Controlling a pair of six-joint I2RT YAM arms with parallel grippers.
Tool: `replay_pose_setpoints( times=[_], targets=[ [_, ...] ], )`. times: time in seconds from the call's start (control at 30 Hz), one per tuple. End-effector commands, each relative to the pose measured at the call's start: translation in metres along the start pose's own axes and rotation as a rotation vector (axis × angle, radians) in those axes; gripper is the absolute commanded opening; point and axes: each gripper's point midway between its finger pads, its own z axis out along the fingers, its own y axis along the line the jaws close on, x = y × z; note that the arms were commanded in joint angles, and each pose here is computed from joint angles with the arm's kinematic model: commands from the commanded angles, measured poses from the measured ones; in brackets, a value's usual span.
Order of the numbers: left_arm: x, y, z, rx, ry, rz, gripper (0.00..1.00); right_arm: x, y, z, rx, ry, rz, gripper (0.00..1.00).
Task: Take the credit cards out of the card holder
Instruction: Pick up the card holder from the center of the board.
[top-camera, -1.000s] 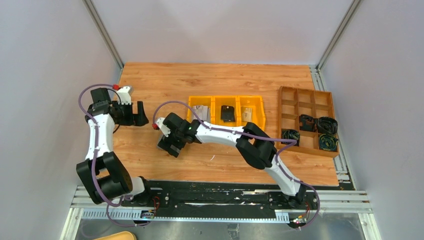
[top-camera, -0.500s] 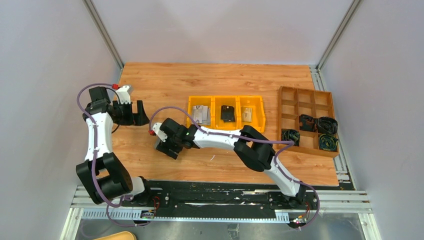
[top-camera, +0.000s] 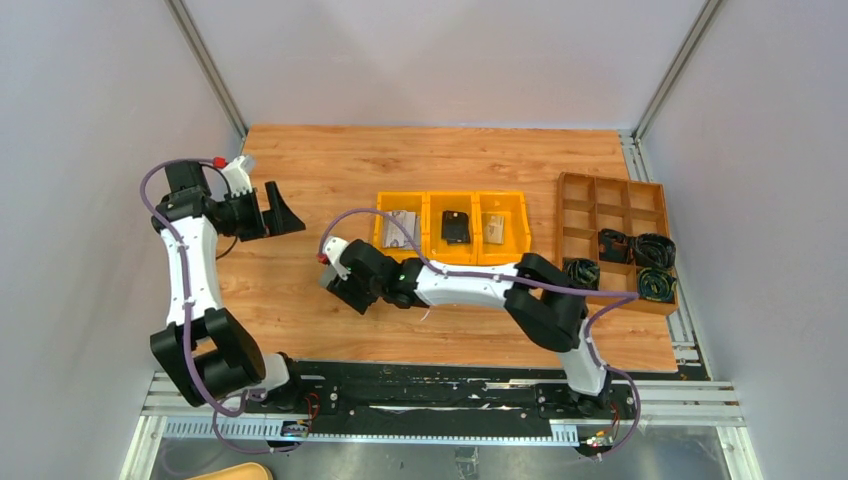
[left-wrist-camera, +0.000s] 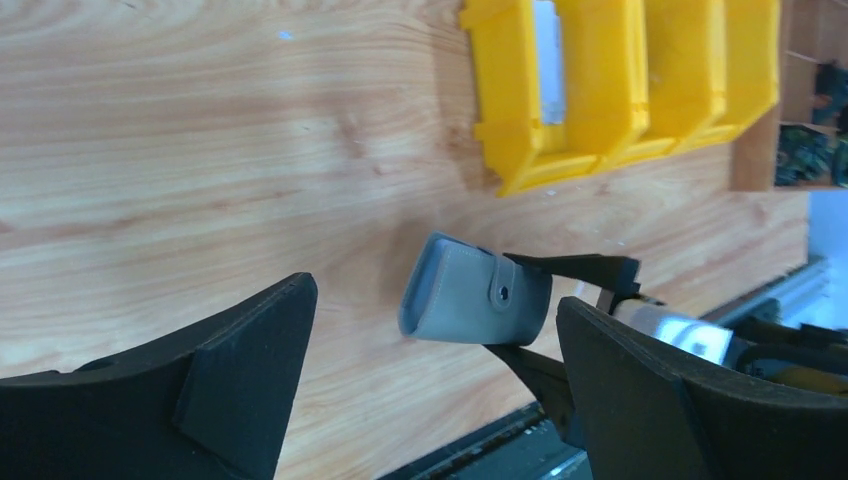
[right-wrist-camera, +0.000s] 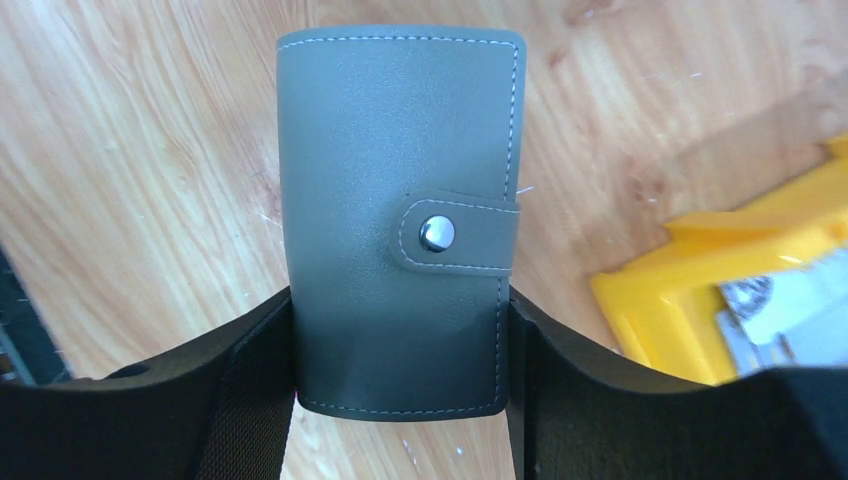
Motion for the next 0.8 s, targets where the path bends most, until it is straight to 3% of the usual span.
replay_pose_setpoints(
  times=[0.0,0.23,0.47,0.57,0.77],
  targets=[
    [0.018,-0.039,-0.01,0.159,0.016,-0.1,1.0,-0.087,-0.014,-0.057,0.064,-0.301,0.107,0.44],
    [0.016,-0.088,-0.032,0.339,-0.06,-0.097,1.0,-0.134,-0.024,-0.118,0.053,-0.512,0.217,0.43],
    [0.02,-0.118,-0.049,0.458,-0.092,-0.097,0.98,-0.162,-0.021,-0.143,0.008,-0.599,0.26,0.42],
    [0.023,-0.124,-0.051,0.48,-0.097,-0.088,0.9,-0.167,-0.02,-0.147,0.002,-0.615,0.271,0.41],
    [0.026,-0.124,-0.044,0.505,-0.064,-0.102,0.63,-0.176,-0.018,-0.152,-0.019,-0.644,0.294,0.39]
  ],
)
